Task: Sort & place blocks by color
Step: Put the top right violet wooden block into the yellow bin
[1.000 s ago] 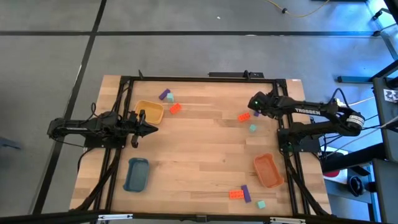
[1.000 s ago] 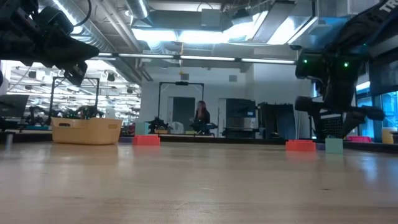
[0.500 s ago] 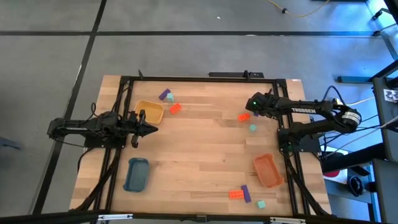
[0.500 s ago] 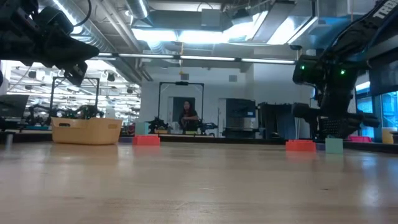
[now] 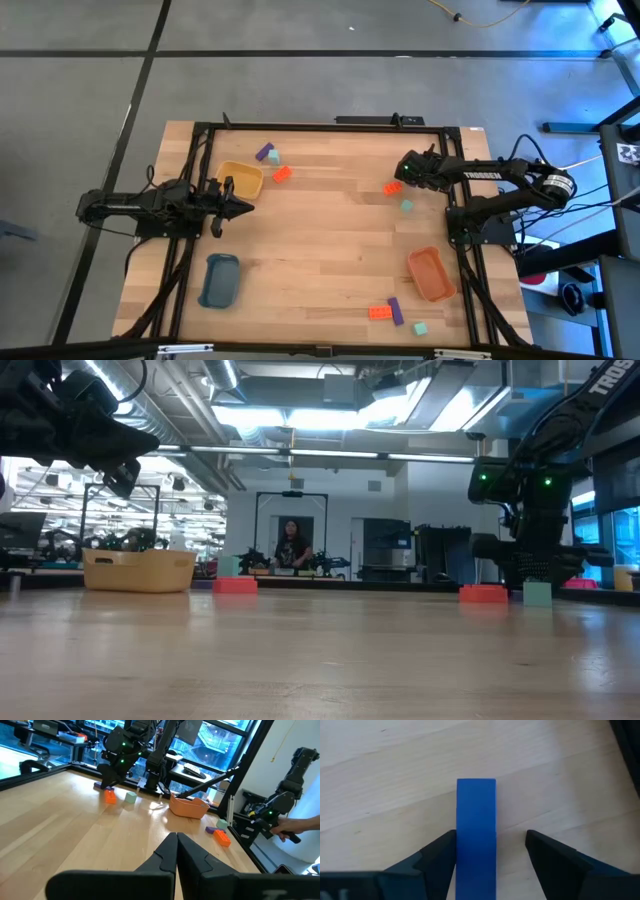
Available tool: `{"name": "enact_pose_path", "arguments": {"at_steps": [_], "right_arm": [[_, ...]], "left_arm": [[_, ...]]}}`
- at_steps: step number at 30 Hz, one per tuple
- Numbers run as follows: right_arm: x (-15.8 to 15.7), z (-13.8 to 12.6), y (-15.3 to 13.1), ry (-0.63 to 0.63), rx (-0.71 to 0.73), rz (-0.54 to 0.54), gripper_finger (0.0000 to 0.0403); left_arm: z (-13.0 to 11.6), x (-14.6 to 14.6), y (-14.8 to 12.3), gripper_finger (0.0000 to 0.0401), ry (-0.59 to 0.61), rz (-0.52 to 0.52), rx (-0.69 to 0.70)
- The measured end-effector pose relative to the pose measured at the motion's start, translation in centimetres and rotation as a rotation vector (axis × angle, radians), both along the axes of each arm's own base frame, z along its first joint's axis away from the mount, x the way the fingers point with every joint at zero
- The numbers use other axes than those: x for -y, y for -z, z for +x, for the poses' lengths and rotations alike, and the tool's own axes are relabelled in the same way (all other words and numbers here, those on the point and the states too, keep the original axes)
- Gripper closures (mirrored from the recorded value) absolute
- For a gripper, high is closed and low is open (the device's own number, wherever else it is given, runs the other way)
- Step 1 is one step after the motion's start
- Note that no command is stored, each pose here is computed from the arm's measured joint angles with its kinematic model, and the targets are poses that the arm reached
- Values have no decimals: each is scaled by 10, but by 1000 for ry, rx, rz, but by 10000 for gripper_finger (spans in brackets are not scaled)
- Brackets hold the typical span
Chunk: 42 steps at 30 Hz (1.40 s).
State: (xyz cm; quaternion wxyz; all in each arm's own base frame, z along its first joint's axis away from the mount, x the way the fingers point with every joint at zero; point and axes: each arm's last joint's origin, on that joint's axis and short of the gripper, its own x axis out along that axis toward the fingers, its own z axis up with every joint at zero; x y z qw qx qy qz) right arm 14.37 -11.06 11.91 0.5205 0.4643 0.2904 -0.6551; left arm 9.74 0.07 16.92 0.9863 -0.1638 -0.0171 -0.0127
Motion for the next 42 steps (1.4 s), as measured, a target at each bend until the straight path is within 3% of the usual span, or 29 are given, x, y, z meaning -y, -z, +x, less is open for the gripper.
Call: {"name": "enact_pose_path", "arguments": {"at_steps": [18,22,26,30,35,39,42], "right_arm": [[-4,-3,0,-30,-41,42,292],[-7,-4,-6,-48,3,46,294],[-13,-5,-19,-134,97,60,294],[-19,-3,-37,-283,198,-4,294],[-36,11,-67,-541,428,-153,294],[-55,22,-92,-714,618,-305,294],[-70,29,-109,-832,751,-402,294]], "left_arm": [[0,0,0,401,0,0,0],[0,0,0,401,0,0,0],[0,0,0,401,0,0,0],[0,0,0,401,0,0,0],[0,0,0,401,-3,12,1],[0,-1,-1,401,-54,194,5],[0,-2,-1,401,-77,258,2]]}}
